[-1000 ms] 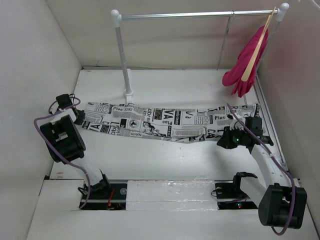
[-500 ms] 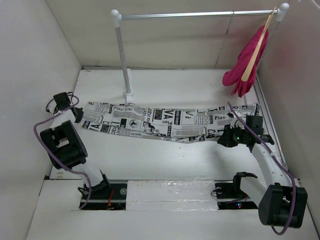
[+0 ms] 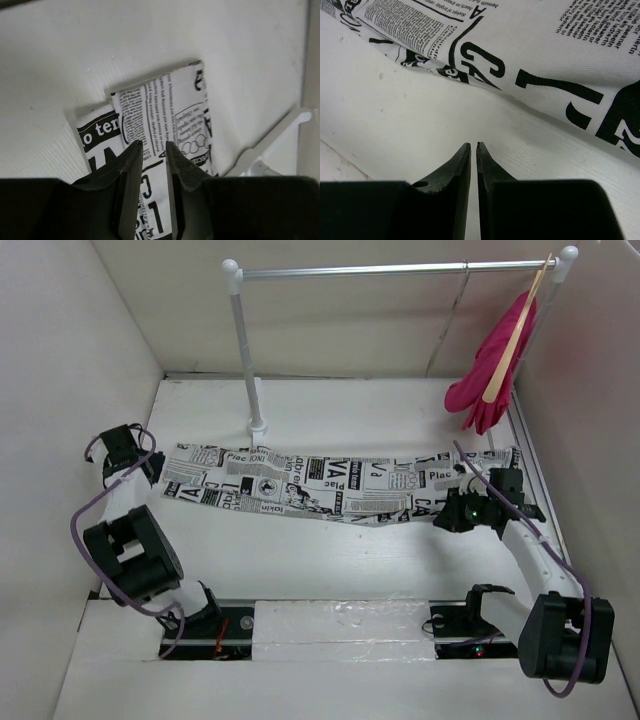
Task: Place the trousers on the hanger
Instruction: Fold the trousers at the center of the board.
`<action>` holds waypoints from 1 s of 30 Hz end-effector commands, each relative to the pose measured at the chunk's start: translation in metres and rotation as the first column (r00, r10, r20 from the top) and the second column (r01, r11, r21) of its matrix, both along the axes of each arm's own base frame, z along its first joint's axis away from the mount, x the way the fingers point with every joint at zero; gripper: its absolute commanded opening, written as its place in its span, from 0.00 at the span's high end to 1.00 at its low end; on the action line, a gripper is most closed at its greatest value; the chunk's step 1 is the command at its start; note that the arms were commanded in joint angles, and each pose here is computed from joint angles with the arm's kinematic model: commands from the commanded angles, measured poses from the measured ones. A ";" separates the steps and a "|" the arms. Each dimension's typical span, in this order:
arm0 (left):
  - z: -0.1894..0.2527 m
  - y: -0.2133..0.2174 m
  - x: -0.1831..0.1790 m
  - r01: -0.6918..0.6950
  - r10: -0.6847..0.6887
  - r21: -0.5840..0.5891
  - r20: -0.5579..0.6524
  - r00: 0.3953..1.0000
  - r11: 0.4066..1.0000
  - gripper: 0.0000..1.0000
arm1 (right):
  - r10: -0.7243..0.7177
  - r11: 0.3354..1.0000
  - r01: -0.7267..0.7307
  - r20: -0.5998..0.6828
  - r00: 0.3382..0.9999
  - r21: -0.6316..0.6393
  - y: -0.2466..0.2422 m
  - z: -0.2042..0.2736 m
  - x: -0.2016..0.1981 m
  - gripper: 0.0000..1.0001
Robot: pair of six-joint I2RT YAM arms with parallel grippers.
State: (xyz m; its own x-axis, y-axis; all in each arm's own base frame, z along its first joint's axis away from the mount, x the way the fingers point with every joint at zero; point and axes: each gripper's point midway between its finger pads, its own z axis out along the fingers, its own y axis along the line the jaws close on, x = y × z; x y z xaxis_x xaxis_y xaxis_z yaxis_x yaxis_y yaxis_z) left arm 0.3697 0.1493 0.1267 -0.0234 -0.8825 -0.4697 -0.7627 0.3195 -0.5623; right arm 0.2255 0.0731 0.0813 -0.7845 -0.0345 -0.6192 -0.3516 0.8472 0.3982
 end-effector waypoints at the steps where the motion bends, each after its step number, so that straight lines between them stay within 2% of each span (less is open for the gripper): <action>1: -0.024 -0.008 0.005 0.076 -0.078 -0.047 -0.052 0.996 0.996 0.78 | 0.052 0.999 -0.053 0.098 0.994 0.007 0.007 0.022 0.019 0.85; 2: -0.025 -0.006 0.007 0.075 -0.077 -0.041 -0.054 0.996 0.996 0.74 | 0.058 0.998 -0.058 0.098 0.994 -0.003 0.005 0.021 0.019 0.85; 12: -0.059 0.019 0.015 0.025 -0.023 0.012 -0.151 0.988 1.000 0.73 | 0.065 0.998 -0.063 0.069 0.996 -0.025 0.004 0.019 0.016 0.85; 15: -0.064 0.022 0.017 0.017 -0.014 0.022 -0.136 0.991 1.000 0.68 | 0.080 0.997 -0.079 0.060 0.995 -0.017 0.008 0.018 0.014 0.85; 20: -0.075 0.024 0.022 0.020 -0.016 0.028 -0.139 0.990 0.999 0.68 | 0.095 0.996 -0.094 0.056 0.994 -0.010 0.011 0.016 0.014 0.85; 30: -0.104 0.027 0.008 -0.004 0.010 0.023 -0.225 0.974 1.000 0.69 | 0.098 0.995 -0.098 0.053 0.994 -0.007 0.013 0.017 0.016 0.86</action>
